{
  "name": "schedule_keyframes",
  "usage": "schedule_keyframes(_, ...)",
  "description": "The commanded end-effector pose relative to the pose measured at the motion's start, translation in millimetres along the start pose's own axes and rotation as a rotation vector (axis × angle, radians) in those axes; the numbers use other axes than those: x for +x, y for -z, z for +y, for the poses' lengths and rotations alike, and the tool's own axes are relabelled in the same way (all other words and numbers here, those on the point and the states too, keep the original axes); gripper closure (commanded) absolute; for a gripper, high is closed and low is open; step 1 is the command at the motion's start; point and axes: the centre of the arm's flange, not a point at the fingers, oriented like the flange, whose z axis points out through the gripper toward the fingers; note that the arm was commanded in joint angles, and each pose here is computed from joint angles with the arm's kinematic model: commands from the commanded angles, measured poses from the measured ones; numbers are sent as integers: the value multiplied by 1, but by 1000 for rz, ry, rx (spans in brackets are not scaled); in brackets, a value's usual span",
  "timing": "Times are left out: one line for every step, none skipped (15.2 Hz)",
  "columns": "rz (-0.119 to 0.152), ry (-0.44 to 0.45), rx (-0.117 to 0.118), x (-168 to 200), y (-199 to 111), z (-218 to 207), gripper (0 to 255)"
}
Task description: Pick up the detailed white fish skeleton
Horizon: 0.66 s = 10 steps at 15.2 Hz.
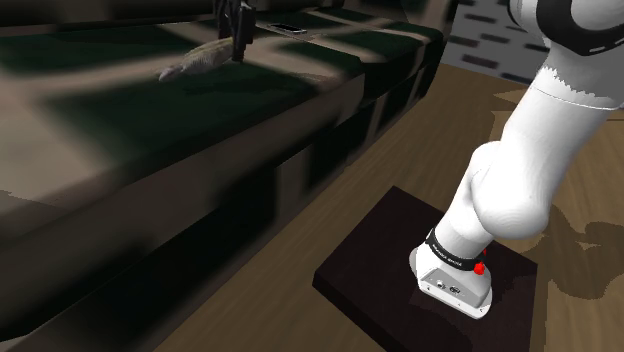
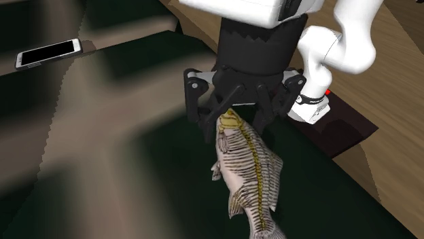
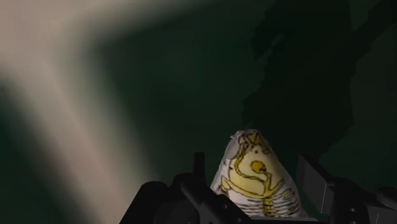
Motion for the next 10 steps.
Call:
schedule_keyframes(0, 0, 0, 1, 11, 0, 255)
schedule_keyframes(0, 0, 0, 2, 16, 1, 255)
schedule_keyframes(0, 0, 0, 2, 21, 2, 255)
schedule_keyframes(0, 0, 0, 3, 26, 3, 255)
schedule_keyframes(0, 0, 0, 4, 32, 3, 255)
schedule_keyframes(0, 0, 0, 5, 37, 4, 255)
schedule_keyframes(0, 0, 0, 5, 42, 5, 255)
schedule_keyframes(0, 0, 0, 6, 47, 6, 255)
schedule_keyframes(0, 0, 0, 6, 48, 6, 255)
schedule_keyframes(0, 0, 0, 6, 48, 6, 255)
